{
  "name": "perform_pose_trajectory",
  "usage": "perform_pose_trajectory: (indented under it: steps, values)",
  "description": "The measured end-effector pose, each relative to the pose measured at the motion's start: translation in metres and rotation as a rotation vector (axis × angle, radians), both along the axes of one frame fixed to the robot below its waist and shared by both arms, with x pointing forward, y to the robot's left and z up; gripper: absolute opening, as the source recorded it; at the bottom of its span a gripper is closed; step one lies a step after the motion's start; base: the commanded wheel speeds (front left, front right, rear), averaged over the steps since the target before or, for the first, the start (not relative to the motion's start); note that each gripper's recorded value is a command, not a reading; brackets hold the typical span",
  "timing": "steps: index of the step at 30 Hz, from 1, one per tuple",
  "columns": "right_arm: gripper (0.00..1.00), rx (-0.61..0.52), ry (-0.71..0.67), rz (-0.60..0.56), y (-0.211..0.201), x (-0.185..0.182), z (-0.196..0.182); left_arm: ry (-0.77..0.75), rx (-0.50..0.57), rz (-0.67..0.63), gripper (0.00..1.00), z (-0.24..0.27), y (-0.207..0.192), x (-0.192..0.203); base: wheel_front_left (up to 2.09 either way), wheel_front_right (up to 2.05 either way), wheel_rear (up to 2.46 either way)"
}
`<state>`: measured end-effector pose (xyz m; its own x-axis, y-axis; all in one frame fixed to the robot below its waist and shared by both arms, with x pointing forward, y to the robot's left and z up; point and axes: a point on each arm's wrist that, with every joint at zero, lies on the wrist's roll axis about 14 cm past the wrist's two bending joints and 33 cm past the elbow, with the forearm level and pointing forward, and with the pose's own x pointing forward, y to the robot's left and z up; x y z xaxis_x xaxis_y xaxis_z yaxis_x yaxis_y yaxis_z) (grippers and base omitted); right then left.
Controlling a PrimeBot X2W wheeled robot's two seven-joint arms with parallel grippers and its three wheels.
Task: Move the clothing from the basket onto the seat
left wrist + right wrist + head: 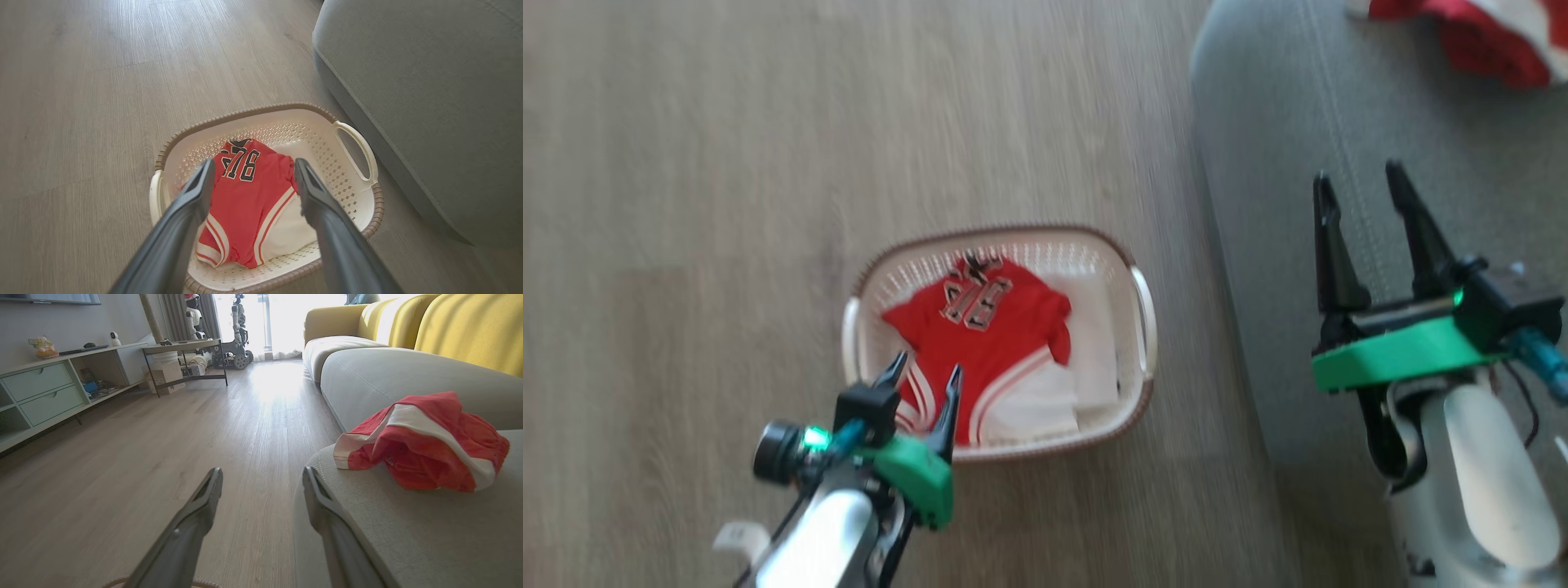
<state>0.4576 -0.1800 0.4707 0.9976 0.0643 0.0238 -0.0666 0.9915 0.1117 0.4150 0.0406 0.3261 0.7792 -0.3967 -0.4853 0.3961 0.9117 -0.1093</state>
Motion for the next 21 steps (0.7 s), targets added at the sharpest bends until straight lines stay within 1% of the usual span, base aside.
perform_pose_trajectory:
  steps: [1,3,8,14,21]
  values:
    - [1.00,0.000,0.000,0.000,0.000,0.000,0.000,0.000,0.000,0.000,1.00,0.000,0.000,0.000,0.00,0.00,0.00]
    - [1.00,-0.005,0.003,-0.001,-0.001,0.009,-0.005,0.035,0.021,-0.046,1.00,-0.017,-0.009,0.006,0.00,0.00,0.00]
    - [1.00,-0.022,-0.003,-0.007,-0.007,0.031,-0.015,0.128,0.084,-0.114,1.00,-0.064,-0.017,0.020,0.00,0.00,0.00]
    - [1.00,-0.032,0.021,-0.013,-0.013,0.045,-0.038,0.206,0.148,-0.201,1.00,-0.113,-0.029,0.032,0.00,0.00,0.00]
    - [1.00,-0.046,0.043,-0.006,-0.015,0.055,-0.057,0.296,0.207,-0.282,1.00,-0.160,-0.038,0.029,0.00,0.00,0.00]
